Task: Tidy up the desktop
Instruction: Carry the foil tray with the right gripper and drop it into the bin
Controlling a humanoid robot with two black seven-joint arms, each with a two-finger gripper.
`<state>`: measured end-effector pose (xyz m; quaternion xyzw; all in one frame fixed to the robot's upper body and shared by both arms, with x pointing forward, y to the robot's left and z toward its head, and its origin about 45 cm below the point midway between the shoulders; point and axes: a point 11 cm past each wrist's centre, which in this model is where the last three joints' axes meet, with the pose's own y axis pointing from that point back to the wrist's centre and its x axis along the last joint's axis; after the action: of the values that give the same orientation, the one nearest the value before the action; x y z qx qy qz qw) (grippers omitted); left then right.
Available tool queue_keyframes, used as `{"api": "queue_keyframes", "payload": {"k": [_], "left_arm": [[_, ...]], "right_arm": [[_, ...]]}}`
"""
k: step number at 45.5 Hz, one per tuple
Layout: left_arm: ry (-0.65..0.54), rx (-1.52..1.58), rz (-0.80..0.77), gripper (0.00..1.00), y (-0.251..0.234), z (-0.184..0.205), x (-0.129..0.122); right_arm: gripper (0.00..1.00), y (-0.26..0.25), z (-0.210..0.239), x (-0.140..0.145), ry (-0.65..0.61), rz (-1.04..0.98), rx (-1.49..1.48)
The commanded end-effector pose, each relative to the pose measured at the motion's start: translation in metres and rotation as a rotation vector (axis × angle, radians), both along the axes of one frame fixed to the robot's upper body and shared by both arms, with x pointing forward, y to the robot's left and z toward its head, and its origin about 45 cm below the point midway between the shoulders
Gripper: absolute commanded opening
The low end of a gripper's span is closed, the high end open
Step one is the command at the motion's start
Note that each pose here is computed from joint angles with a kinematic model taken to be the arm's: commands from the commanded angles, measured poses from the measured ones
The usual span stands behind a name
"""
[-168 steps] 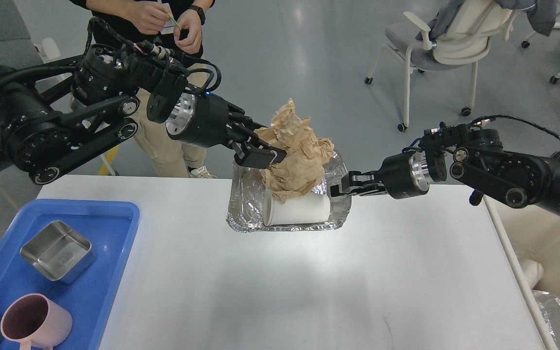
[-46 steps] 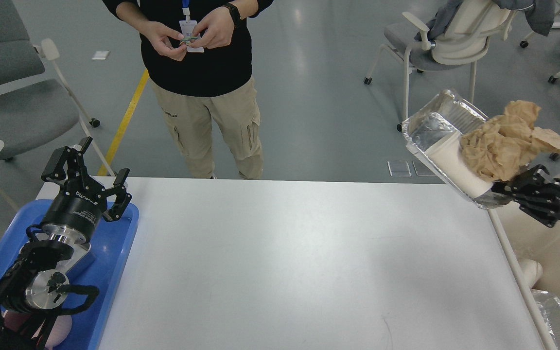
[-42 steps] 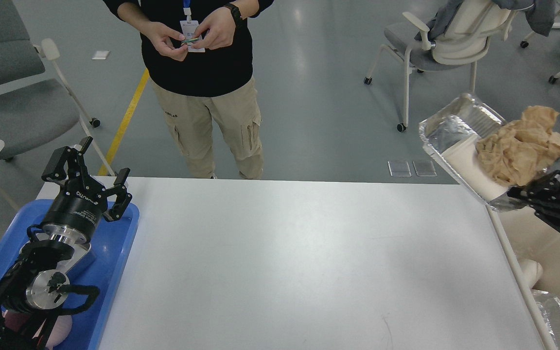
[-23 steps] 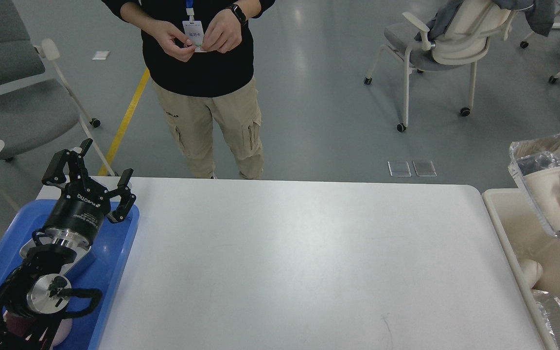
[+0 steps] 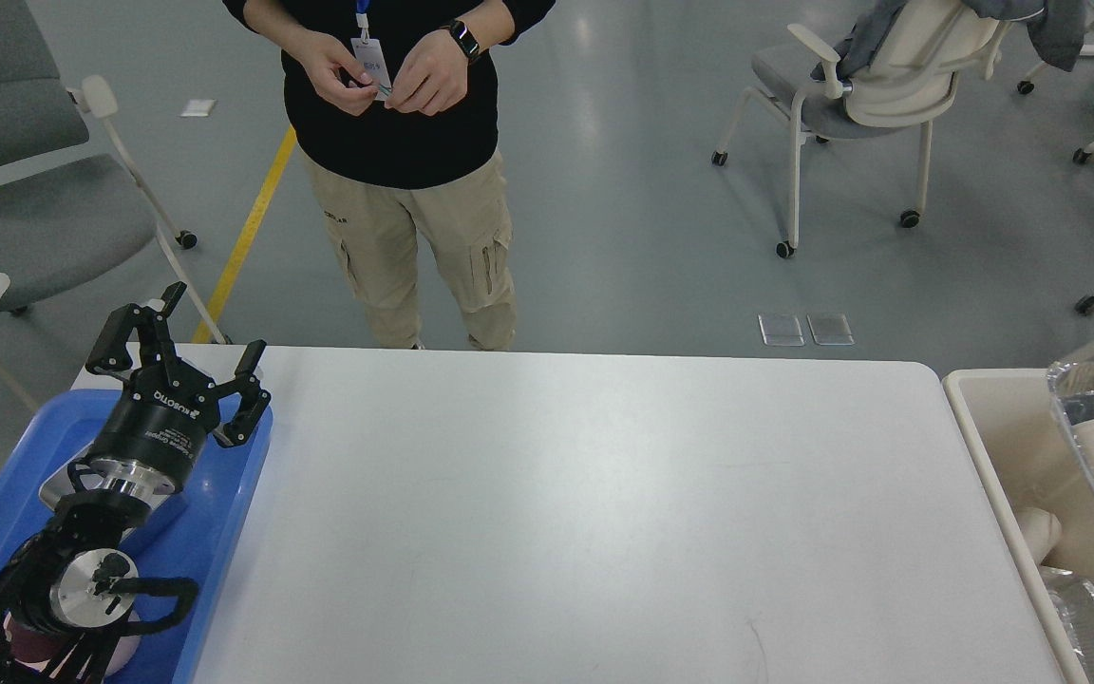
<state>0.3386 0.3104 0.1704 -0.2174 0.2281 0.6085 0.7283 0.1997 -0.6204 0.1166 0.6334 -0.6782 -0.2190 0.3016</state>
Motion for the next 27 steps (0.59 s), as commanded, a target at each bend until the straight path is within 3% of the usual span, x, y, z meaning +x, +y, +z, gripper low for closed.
{"api": "queue_keyframes", "payload": {"k": [1, 6, 9, 27], "left_arm": [[0.001, -0.002, -0.004, 0.97, -0.002, -0.001, 0.0], [-0.004, -0.003, -0.007, 0.97, -0.001, 0.0, 0.0], [-0.005, -0.004, -0.011, 0.97, -0.001, 0.0, -0.001], [0.006, -0.004, -0.009, 0.97, 0.0, -0.004, -0.003]], "right_arm": [[0.15, -0.01, -0.001, -0.004, -0.009, -0.04, -0.035], [0.82, -0.024, -0.001, -0.012, 0.001, -0.073, -0.106], [0.99, -0.032, -0.001, -0.015, -0.002, -0.097, -0.153], [1.0, -0.028, -0.013, -0.017, 0.007, -0.113, -0.182]]}}
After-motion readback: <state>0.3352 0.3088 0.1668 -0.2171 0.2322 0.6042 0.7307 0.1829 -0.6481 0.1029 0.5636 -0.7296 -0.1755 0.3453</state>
